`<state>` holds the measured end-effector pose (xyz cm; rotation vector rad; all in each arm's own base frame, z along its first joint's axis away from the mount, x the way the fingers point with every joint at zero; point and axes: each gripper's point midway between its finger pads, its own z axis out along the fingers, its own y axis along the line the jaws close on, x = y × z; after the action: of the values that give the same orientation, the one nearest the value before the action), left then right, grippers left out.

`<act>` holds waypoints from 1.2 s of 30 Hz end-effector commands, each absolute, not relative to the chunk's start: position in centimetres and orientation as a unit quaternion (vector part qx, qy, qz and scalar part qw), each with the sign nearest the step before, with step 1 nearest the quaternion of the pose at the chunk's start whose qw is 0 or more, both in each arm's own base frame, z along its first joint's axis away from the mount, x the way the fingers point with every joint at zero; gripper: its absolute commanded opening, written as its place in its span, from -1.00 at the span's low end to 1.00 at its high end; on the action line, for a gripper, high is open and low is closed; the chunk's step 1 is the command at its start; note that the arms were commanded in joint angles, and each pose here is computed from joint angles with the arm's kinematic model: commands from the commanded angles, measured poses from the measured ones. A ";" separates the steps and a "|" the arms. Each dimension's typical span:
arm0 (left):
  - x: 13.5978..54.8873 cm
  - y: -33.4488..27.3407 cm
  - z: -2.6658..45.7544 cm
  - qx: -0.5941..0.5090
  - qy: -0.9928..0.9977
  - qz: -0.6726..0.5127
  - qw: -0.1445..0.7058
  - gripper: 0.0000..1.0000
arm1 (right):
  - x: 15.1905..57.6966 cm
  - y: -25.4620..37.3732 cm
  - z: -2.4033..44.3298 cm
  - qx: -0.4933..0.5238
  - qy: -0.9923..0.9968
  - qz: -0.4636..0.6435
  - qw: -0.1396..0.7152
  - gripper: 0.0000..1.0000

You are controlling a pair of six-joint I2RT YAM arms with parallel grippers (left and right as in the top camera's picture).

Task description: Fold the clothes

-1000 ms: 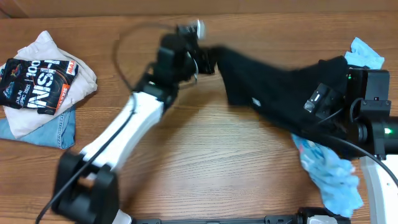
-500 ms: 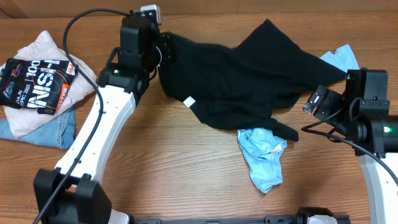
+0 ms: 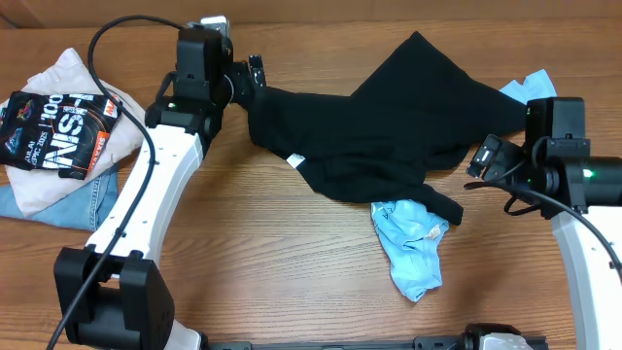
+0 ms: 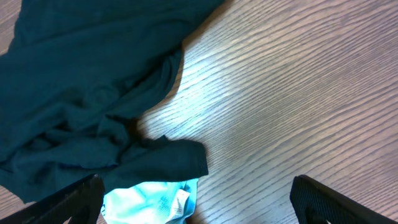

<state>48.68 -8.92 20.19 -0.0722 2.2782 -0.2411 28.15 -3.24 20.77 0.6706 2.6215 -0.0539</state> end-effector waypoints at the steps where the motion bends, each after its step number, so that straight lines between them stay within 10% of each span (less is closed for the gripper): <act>1: 45.6 -15.3 19.8 0.027 0.910 -0.237 0.338 1.00 | 28.1 -3.5 20.7 0.244 0.945 -0.024 0.218 1.00; 12: 33.8 -28.7 11.1 0.072 0.953 -0.276 0.102 1.00 | 28.1 -3.5 20.7 0.244 0.945 -0.025 0.217 1.00; 24: 30.7 -35.6 3.6 -0.014 0.943 -0.329 -0.039 0.83 | 28.1 -3.5 20.7 0.243 0.945 -0.025 0.217 1.00; 26: 31.1 -35.7 3.5 -0.019 0.942 -0.334 -0.035 0.60 | 28.2 -3.5 20.8 0.243 0.945 -0.025 0.219 1.00; 30: 31.8 -36.1 3.8 -0.017 0.939 -0.344 -0.021 -0.92 | 28.3 -3.5 20.8 0.243 0.944 -0.024 0.222 1.00; 36: 32.7 -34.7 5.6 0.017 0.937 -0.349 0.007 -0.92 | 28.2 -3.5 20.8 0.241 0.945 -0.025 0.218 1.00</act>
<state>32.06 -35.84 4.17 0.0013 2.9679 -1.0708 28.25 -3.24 20.72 0.6692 2.6192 -0.0533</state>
